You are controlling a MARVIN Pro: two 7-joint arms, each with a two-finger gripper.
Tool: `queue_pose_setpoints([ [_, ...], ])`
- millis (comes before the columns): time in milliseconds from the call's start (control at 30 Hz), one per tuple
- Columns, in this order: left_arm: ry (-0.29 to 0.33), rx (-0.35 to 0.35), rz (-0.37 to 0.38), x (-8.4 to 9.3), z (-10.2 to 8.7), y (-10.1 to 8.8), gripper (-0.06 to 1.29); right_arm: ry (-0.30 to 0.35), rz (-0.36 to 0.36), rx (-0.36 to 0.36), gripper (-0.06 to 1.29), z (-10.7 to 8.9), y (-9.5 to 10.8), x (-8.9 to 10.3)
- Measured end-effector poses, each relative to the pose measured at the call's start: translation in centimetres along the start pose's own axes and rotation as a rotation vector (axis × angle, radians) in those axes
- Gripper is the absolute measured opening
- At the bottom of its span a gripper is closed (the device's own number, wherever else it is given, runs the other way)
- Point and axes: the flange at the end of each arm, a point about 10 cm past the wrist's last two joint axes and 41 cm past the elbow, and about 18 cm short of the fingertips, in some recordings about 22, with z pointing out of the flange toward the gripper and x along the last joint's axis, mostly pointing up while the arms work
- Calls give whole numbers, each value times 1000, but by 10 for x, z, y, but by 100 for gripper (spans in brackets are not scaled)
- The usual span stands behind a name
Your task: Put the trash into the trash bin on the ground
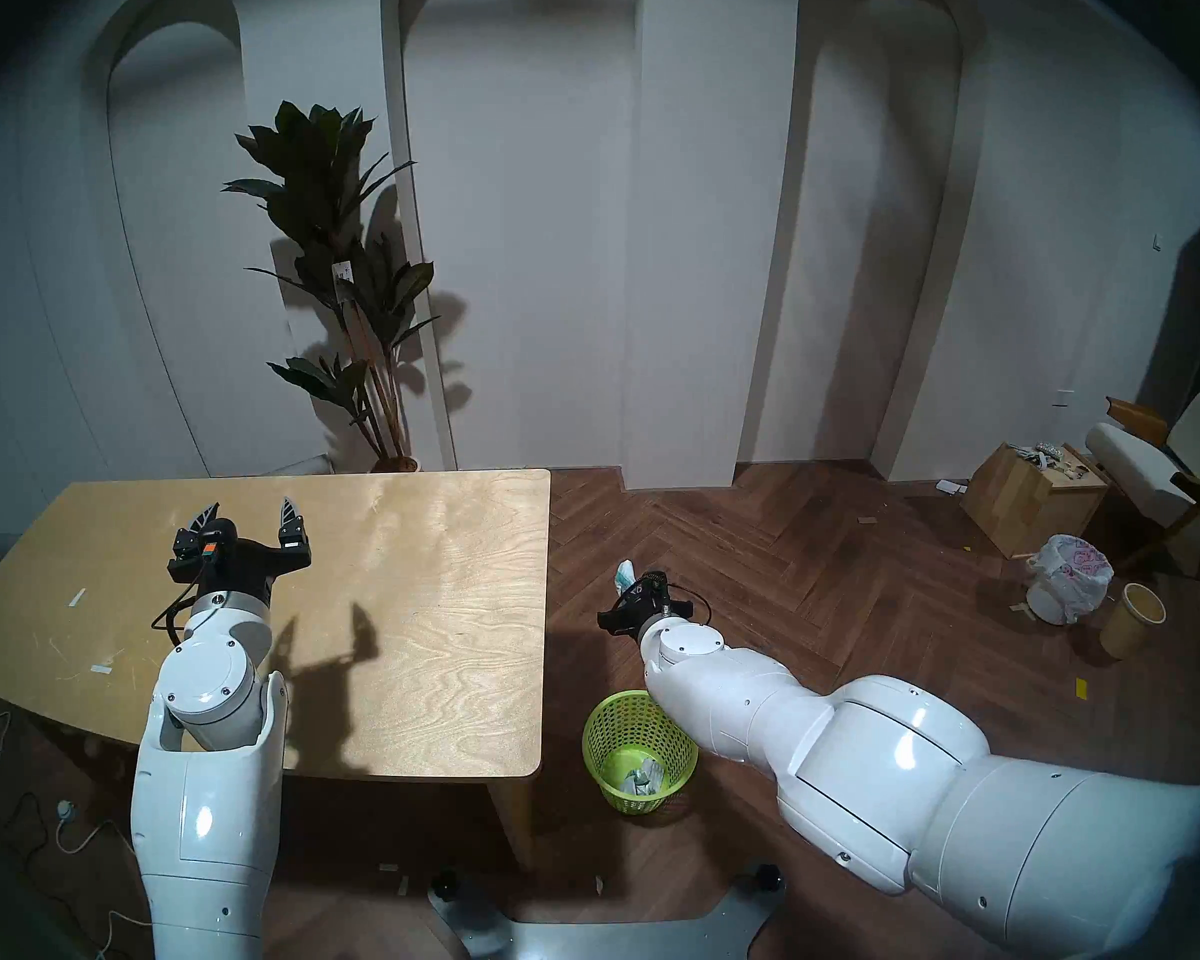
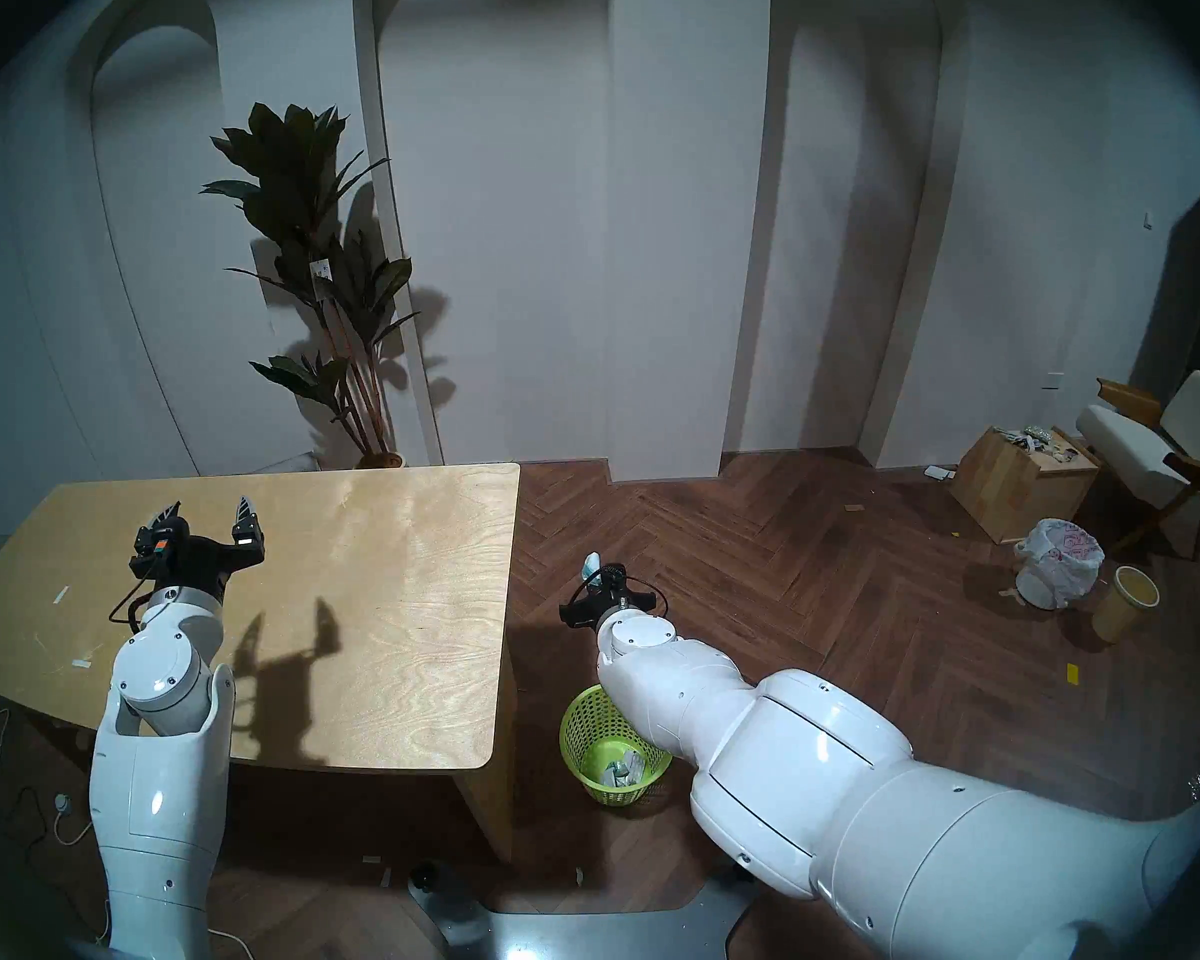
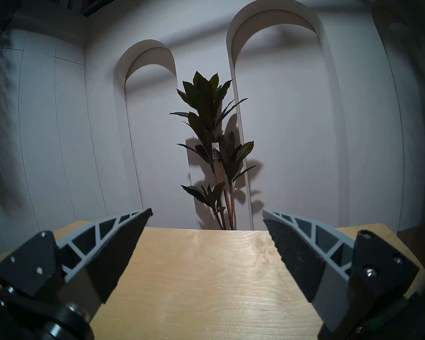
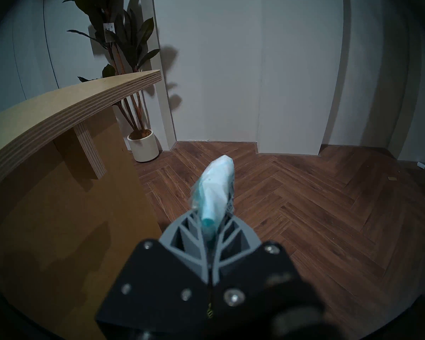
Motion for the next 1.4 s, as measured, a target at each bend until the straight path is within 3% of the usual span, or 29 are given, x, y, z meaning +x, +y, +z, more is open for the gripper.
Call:
queue_pose_setpoints([
  [600,-11,-19,-8,4,0,-1,122,-4,34,-5,0,-1,2,-5],
  [700,-12,-21,-6,4,0,-1,122,-4,43,-8,26,-2,4,-7],
  [767,-13,-21,-6,4,0,-1,122,-5,46,-10,33,-3,5,-9],
  [800,-13,-22,-5,4,0,-2,122,-5,49,-12,49,-3,7,-10],
  [933,-14,-24,-3,5,0,-2,122,-6,55,-17,68,-4,10,-13],
  [1033,-15,-26,-1,5,0,-2,122,-7,63,-25,96,-6,15,-16],
  [1133,-15,-27,0,6,0,-2,122,-7,69,-31,99,-7,18,-18],
  [1200,-16,-28,2,6,0,-2,122,-5,78,-37,116,-8,21,-20],
  [1400,-16,-30,5,7,-1,-2,122,13,98,-41,114,-8,27,-19],
])
